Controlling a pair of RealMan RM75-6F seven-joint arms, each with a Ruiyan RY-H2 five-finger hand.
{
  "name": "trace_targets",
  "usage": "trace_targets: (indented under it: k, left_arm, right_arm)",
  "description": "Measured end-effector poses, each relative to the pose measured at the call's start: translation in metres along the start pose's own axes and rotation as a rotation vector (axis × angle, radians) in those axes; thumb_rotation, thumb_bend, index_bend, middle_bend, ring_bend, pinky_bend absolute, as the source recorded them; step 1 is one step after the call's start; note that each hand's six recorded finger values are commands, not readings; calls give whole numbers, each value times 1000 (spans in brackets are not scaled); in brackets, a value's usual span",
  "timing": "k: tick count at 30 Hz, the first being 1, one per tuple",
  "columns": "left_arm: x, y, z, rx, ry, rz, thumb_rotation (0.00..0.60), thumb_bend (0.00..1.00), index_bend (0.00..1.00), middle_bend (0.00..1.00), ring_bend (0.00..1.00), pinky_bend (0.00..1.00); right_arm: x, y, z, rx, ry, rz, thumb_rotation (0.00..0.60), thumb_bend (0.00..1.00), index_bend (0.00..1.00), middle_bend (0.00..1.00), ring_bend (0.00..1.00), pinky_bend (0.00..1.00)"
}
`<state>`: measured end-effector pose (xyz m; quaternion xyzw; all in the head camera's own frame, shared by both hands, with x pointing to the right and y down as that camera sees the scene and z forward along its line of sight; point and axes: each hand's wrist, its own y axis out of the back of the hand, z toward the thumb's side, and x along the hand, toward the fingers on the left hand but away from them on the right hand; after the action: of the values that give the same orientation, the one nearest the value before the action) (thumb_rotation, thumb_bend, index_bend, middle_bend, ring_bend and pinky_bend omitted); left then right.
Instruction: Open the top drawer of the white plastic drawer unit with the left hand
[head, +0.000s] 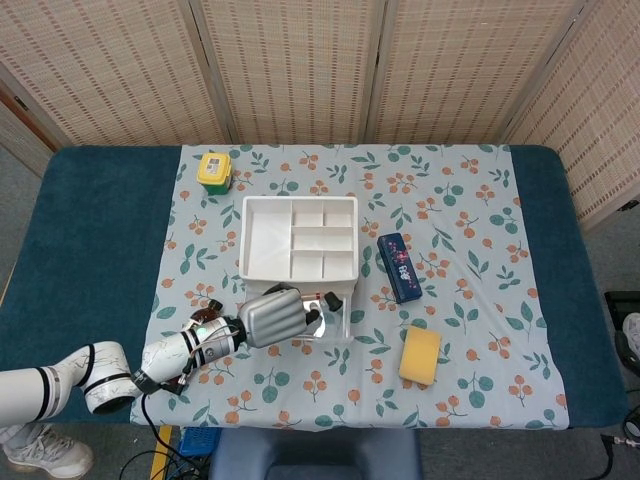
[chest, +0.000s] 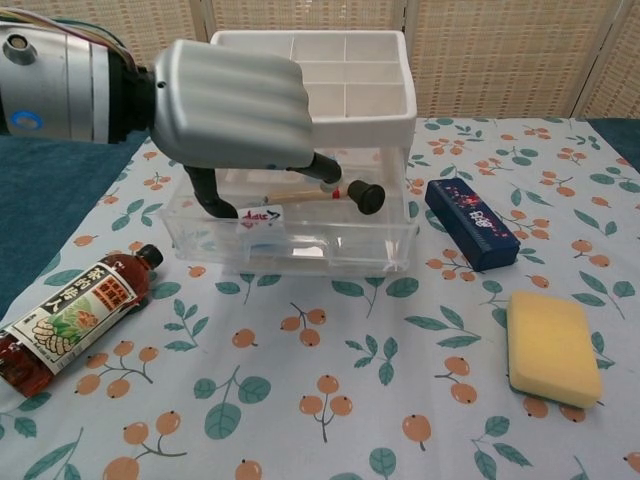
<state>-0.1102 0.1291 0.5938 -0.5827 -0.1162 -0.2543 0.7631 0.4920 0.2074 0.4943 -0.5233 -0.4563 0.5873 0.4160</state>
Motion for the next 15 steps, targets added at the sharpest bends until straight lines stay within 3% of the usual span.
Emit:
trace_targets:
  k: [10, 15]
  left_arm:
    - [9, 15, -8, -26, 30, 87, 600, 132, 274, 952, 1000, 1000]
    - [4, 13, -12, -20, 34, 76, 600, 131, 273, 952, 1000, 1000]
  right_arm:
    - [0, 0, -2, 3, -5, -3, 600, 391, 0, 7, 10, 17]
    - [-1, -1, -1, 2, -1, -1, 600, 391, 0, 7, 10, 17]
